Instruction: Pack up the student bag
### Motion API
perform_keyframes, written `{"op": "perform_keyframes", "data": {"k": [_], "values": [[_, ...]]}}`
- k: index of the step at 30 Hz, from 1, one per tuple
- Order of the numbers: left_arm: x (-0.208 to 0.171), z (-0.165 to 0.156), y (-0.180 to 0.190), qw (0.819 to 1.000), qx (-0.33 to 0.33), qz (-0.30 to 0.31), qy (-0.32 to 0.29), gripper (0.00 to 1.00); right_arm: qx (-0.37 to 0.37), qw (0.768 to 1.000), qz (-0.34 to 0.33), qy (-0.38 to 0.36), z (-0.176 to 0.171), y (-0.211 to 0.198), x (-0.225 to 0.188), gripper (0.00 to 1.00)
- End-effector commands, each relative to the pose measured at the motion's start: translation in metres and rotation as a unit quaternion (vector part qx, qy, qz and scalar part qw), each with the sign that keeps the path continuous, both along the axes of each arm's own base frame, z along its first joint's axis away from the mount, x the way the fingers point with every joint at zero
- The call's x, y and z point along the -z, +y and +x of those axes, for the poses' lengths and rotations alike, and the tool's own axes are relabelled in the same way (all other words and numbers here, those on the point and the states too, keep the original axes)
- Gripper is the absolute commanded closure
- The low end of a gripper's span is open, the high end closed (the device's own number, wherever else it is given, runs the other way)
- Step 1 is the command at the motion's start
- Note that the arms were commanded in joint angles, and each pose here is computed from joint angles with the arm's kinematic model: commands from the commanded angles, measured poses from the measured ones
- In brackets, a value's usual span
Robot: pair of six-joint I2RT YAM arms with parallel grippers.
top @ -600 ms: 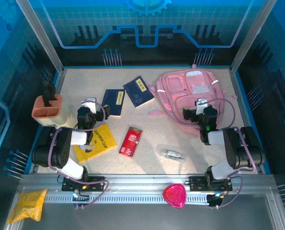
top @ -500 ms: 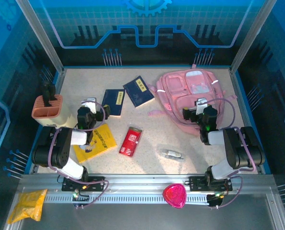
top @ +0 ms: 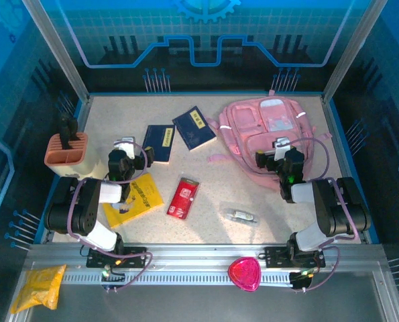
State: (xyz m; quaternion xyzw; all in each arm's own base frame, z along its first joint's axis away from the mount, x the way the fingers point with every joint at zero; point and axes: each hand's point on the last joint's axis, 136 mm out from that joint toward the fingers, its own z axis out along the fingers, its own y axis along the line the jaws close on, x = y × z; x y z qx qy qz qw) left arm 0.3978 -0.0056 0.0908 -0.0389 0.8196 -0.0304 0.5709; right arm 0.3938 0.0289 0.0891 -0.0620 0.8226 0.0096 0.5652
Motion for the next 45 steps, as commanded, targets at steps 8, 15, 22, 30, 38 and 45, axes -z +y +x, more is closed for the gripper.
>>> {"op": "perform_keyframes", "data": {"k": [8, 15, 22, 30, 38, 45], "values": [[-0.003, 0.001, 0.000, 1.000, 0.010, 0.009, -0.008, 0.01, -0.006, 1.000, -0.003, -0.015, 0.006, 0.003, -0.008, 0.00], [-0.003, 0.001, 0.000, 1.000, 0.010, 0.009, -0.009, 0.01, -0.007, 1.000, -0.004, -0.015, 0.006, 0.003, -0.008, 0.00], [-0.003, 0.001, 0.000, 1.000, 0.010, 0.009, -0.010, 0.01, -0.007, 1.000, -0.003, -0.017, 0.006, 0.003, -0.009, 0.00], [-0.012, -0.005, -0.001, 1.000, 0.012, 0.007, -0.025, 0.01, -0.004, 0.999, -0.001, -0.032, 0.000, 0.002, -0.022, 0.00], [-0.036, -0.012, -0.001, 0.999, 0.013, 0.006, -0.030, 0.01, 0.032, 0.999, 0.012, -0.016, -0.004, -0.008, -0.063, 0.00], [-0.077, -0.029, 0.000, 0.997, -0.016, -0.069, -0.033, 0.01, 0.167, 0.963, 0.210, 0.015, -0.015, -0.050, -0.086, 0.00]]}}
